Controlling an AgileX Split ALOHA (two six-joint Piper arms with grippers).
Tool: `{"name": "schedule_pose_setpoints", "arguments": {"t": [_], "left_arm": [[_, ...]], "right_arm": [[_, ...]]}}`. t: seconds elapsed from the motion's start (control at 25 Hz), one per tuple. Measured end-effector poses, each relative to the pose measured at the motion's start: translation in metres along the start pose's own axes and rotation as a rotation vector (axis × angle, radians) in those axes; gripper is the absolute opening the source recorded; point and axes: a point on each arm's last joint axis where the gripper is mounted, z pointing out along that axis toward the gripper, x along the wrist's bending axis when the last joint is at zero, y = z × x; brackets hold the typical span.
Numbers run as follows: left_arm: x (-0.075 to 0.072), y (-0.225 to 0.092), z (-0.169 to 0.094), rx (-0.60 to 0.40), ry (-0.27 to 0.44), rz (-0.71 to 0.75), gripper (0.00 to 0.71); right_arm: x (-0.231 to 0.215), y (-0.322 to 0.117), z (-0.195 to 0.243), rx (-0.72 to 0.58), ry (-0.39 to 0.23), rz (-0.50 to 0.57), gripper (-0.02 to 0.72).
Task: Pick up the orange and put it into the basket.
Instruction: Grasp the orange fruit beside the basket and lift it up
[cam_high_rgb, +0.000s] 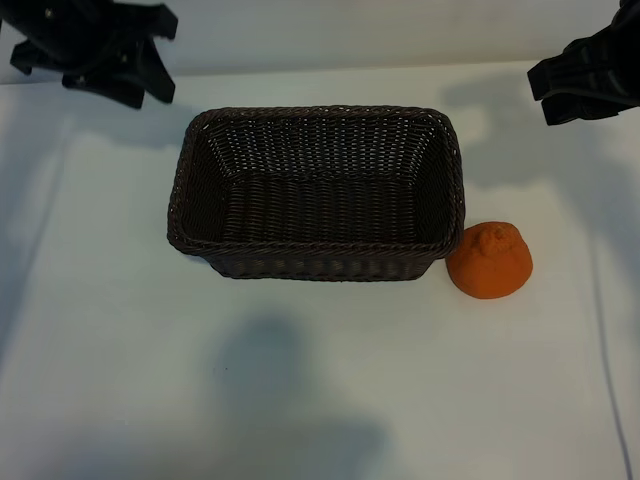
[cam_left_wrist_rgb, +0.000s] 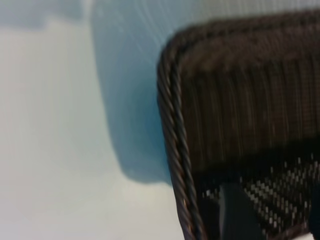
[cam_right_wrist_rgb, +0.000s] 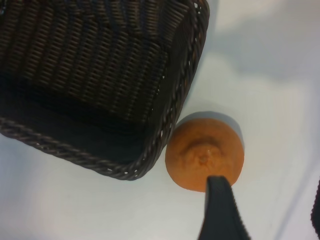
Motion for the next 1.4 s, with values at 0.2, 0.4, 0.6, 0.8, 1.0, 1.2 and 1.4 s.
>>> {"name": "schedule_pose_setpoints", "arguments": {"t": [0.2,0.4,0.6,0.8,1.0,1.2,1.4], "left_arm": [[0.001,-0.023,0.006,0.060,-0.015,0.029,0.398],[0.003,-0.039,0.015,0.114,-0.028,0.044,0.398],[-0.001,-0.042,0.007,0.092,-0.039,0.075,0.398],[-0.005,-0.045,-0.004,0.064,-0.036,0.097,0.398],[-0.010,-0.050,-0.018,0.026,-0.033,0.115,0.398],[-0.012,-0.052,-0.024,0.010,-0.032,0.120,0.398],[-0.012,-0.052,-0.024,0.010,-0.032,0.124,0.398]], "right_arm": [[0.000,0.000,0.000,0.000,0.000,0.000,0.433],[0.000,0.000,0.000,0.000,0.000,0.000,0.433],[0.000,0.000,0.000,0.000,0.000,0.000,0.433],[0.000,0.000,0.000,0.000,0.000,0.000,0.433],[0.000,0.000,0.000,0.000,0.000,0.000,0.433],[0.000,0.000,0.000,0.000,0.000,0.000,0.433],[0.000,0.001,0.000,-0.012,0.000,0.000,0.433]]}}
